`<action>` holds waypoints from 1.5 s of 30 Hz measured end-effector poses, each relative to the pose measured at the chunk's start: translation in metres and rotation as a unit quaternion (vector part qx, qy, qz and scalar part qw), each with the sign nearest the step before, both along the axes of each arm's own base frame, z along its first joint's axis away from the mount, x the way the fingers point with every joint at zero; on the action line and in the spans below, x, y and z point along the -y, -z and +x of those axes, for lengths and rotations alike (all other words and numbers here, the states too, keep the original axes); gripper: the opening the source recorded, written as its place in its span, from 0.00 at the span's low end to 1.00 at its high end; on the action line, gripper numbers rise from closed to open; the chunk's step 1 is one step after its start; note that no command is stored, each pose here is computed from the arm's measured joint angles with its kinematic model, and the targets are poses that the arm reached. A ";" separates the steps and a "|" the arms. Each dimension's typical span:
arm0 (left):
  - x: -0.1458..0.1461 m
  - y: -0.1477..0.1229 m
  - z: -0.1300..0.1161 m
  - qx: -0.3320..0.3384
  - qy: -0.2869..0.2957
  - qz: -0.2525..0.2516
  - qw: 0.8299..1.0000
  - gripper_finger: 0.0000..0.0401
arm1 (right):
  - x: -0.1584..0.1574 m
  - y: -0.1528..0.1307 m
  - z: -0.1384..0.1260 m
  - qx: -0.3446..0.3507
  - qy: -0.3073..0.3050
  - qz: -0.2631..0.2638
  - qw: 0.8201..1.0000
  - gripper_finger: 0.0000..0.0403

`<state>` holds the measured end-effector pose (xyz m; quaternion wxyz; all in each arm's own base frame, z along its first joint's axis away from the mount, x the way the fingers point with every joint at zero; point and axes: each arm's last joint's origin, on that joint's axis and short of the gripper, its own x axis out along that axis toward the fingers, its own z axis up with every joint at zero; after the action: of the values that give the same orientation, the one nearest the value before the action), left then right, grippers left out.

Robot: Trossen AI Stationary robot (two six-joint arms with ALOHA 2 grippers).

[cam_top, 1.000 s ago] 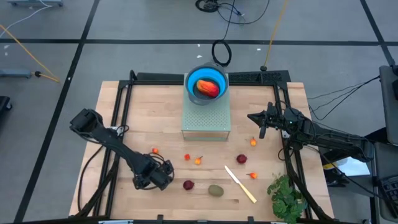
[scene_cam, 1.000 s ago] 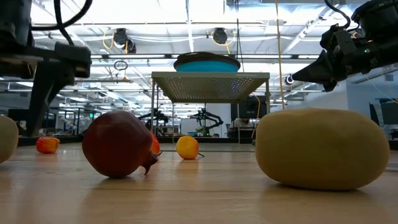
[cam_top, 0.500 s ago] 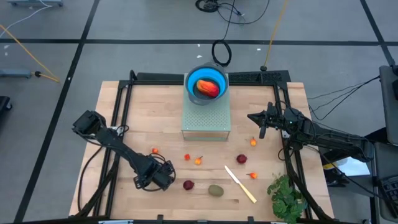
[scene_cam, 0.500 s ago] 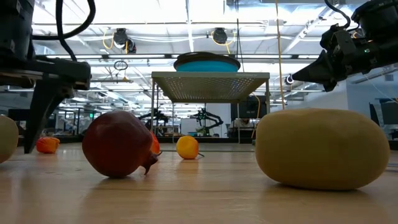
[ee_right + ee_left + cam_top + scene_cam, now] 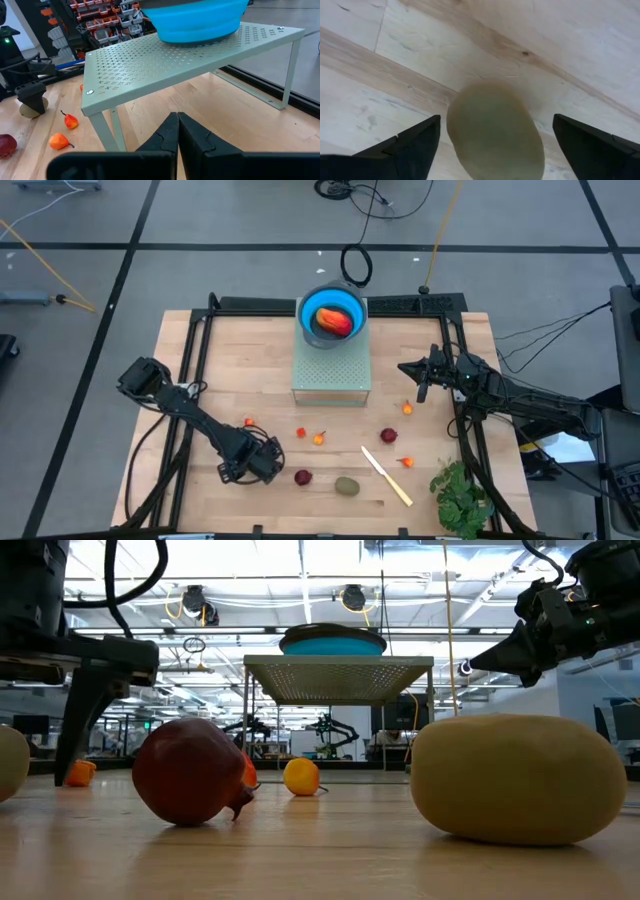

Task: Pick & Place Fruit
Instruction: Put the kiwi into the blue strainer bowl on the shelf

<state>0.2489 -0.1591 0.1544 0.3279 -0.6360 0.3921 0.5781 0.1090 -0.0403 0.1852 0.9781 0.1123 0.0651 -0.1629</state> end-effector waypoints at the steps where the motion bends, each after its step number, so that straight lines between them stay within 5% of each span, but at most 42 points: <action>1: 0.000 0.000 0.000 0.000 0.002 0.000 1.000 0.91 | 0.000 0.000 0.000 0.000 0.000 0.000 1.000 0.00; 8: 0.000 0.000 0.000 0.003 0.006 0.004 1.000 0.71 | 0.000 0.000 0.000 0.000 0.000 0.000 1.000 0.00; 22: 0.005 0.014 0.009 0.018 0.010 0.003 1.000 0.49 | 0.000 -0.001 0.000 0.003 0.000 0.000 1.000 0.00; 34: -0.005 -0.026 0.000 0.105 0.067 0.046 0.991 0.54 | 0.000 -0.001 0.000 0.003 0.000 0.000 1.000 0.00; 39: -0.014 -0.053 -0.005 0.185 0.094 0.097 0.973 0.48 | 0.000 -0.001 0.000 0.003 0.000 0.000 1.000 0.00; 45: -0.024 -0.089 -0.011 0.294 0.099 0.156 0.938 0.51 | 0.000 -0.001 0.000 0.003 0.000 0.000 1.000 0.00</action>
<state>0.2380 -0.1351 0.2432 0.5786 -0.6767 0.2443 0.3843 0.1091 -0.0404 0.1858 0.9782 0.1131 0.0617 -0.1627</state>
